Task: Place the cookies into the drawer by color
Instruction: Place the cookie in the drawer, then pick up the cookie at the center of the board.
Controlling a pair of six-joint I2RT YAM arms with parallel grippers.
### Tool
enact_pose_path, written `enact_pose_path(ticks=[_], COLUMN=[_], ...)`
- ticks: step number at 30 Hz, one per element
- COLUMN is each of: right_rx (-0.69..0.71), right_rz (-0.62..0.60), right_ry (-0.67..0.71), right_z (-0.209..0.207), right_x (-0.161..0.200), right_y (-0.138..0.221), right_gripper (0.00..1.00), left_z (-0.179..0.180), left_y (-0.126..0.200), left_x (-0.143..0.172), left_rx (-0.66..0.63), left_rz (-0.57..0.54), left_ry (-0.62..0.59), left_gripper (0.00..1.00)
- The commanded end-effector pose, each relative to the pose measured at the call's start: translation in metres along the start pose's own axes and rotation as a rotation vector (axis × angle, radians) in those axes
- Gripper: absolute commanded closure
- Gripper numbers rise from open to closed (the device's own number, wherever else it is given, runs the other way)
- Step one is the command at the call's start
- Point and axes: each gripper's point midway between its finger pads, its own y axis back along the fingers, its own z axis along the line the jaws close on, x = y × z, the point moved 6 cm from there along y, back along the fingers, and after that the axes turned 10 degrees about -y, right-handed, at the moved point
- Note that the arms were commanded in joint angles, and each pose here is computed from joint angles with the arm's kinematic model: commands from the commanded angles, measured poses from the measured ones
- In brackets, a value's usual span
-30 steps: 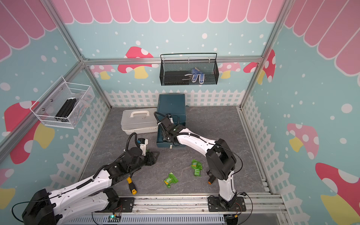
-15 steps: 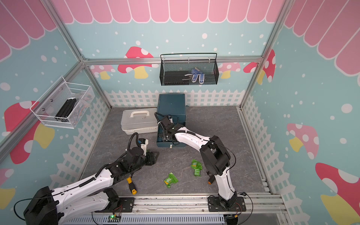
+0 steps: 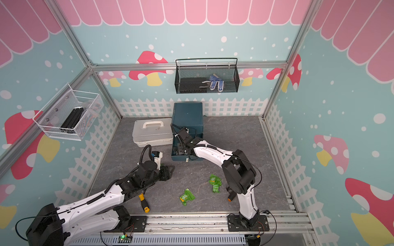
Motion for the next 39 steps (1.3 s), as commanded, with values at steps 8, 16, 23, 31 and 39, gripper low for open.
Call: enact_pose_path(ticks=[8, 16, 23, 31, 39], right_rx=[-0.049, 0.264, 0.402, 0.517, 0.439], right_rz=[-0.121, -0.063, 0.098, 0.153, 0.253], right_ry=[-0.041, -0.141, -0.225, -0.289, -0.352], right_z=[-0.043, -0.143, -0.184, -0.226, -0.245], right_x=[0.010, 0.080, 0.124, 0.134, 0.128], right_y=[0.119, 0.177, 0.184, 0.163, 0.119], right_gripper=[0.43, 0.45, 0.42, 0.41, 0.38], left_z=[-0.034, -0.083, -0.102, -0.107, -0.105], left_y=[0.004, 0.011, 0.006, 0.000, -0.006], left_x=[-0.021, -0.019, -0.007, 0.001, 0.008], left_rx=[0.186, 0.374, 0.434, 0.440, 0.441], left_rz=[-0.069, -0.069, -0.028, 0.009, 0.026], left_ry=[-0.020, -0.113, -0.165, -0.219, -0.232], left_gripper=[0.35, 0.35, 0.35, 0.35, 0.35])
